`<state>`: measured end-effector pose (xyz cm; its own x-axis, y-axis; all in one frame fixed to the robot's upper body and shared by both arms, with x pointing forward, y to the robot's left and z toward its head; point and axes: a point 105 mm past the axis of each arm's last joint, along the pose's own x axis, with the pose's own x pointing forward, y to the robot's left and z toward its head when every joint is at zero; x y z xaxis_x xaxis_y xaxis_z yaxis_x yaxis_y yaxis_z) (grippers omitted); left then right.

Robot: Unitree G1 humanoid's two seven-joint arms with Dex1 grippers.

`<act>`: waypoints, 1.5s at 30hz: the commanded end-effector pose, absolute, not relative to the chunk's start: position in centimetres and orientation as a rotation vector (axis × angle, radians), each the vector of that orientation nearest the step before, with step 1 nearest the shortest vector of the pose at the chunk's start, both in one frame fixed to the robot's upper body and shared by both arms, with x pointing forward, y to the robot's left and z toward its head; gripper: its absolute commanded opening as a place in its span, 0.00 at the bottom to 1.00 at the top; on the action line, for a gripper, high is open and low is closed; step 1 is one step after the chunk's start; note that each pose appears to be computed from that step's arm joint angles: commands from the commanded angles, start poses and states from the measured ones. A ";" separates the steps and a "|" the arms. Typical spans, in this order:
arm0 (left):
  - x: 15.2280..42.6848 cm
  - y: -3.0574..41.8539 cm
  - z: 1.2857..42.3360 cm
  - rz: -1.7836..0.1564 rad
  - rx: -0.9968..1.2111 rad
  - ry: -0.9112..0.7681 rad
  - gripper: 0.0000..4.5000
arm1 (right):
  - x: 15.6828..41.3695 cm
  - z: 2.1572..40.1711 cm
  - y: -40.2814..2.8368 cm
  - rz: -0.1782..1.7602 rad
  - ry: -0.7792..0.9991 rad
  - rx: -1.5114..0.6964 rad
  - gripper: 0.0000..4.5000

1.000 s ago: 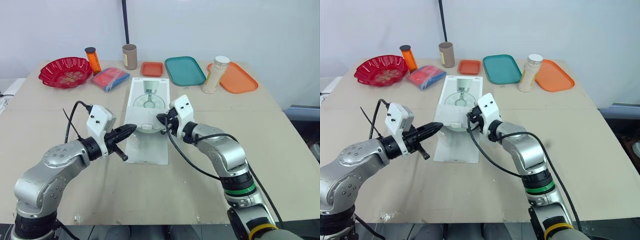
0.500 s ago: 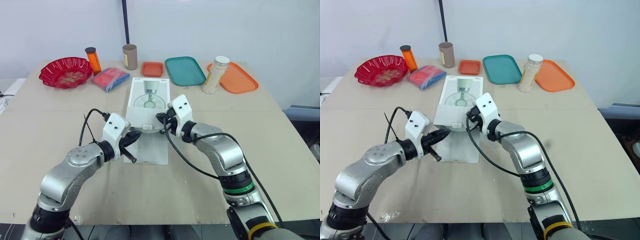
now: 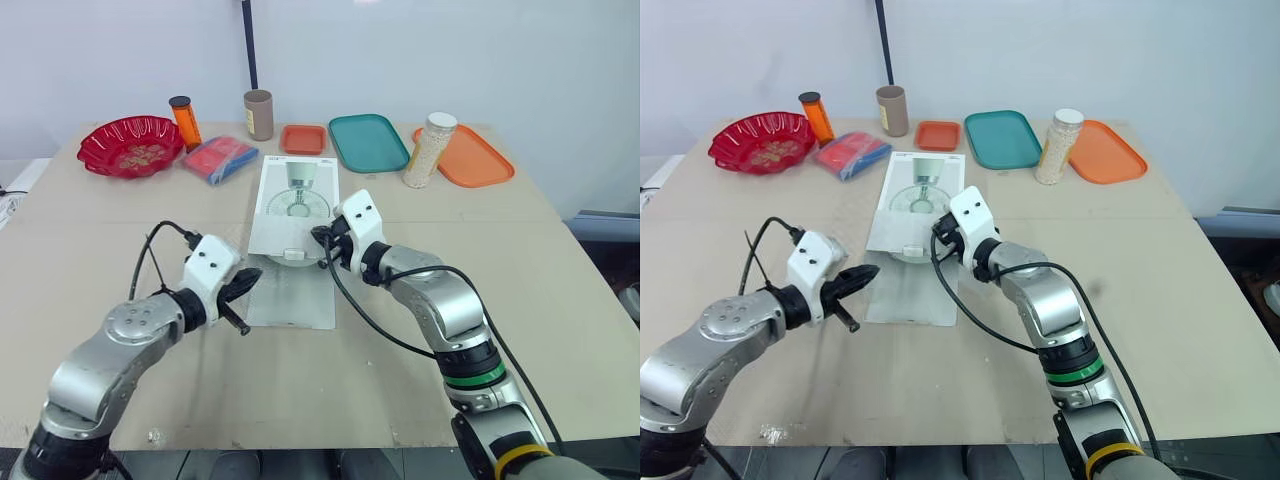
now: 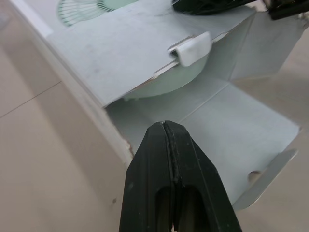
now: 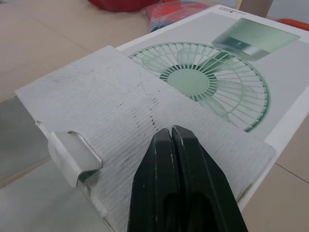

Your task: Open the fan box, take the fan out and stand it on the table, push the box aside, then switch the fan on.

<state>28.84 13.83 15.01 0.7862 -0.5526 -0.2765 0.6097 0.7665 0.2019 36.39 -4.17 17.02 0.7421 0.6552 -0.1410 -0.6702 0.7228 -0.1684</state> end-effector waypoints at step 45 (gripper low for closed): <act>30.6 13.9 17.7 -0.630 0.047 0.048 0.00 | 37.3 16.0 -4.7 0.722 0.086 -0.312 0.01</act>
<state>31.94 14.32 16.81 0.8339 -0.5448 -0.0885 0.5509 0.8315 0.0724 37.26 -4.03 17.14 0.7418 0.6568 -0.1355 -0.6672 0.7025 -0.2476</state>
